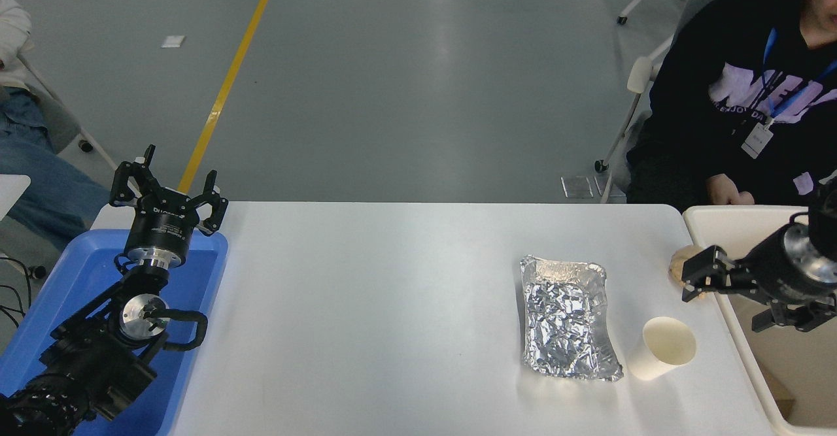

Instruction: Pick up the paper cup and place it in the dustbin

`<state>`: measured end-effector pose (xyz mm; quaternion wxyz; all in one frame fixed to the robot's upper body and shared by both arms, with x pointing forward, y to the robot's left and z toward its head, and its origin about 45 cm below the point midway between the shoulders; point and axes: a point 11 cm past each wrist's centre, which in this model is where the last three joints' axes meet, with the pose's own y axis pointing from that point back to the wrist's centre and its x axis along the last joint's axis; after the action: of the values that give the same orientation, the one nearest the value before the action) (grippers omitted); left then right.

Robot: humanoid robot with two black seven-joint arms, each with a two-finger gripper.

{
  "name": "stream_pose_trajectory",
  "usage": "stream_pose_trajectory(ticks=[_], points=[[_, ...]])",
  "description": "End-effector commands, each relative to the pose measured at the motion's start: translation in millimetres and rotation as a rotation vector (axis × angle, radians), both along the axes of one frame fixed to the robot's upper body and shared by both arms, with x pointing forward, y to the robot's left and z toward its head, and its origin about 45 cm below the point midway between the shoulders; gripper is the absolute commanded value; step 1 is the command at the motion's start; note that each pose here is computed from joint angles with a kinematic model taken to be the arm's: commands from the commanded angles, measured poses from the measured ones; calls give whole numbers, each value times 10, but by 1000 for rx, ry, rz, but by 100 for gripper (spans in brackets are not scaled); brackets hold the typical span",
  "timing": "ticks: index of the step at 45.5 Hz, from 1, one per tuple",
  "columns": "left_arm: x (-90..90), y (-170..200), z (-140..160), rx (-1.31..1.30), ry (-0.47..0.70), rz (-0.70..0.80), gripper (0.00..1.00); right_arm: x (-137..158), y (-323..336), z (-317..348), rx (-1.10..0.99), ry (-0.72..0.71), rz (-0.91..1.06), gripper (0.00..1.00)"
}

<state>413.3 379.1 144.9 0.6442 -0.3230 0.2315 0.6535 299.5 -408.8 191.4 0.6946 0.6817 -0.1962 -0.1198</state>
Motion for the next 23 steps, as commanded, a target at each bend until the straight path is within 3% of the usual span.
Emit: stream_pose_trajectory(ticks=[1, 23], points=[[0, -1, -1, 0, 1, -1, 99, -160, -11, -342, -36, -5, 3, 100], [0, 0, 0, 0, 0, 0, 99, -137, 87, -424, -1, -15, -2, 100]])
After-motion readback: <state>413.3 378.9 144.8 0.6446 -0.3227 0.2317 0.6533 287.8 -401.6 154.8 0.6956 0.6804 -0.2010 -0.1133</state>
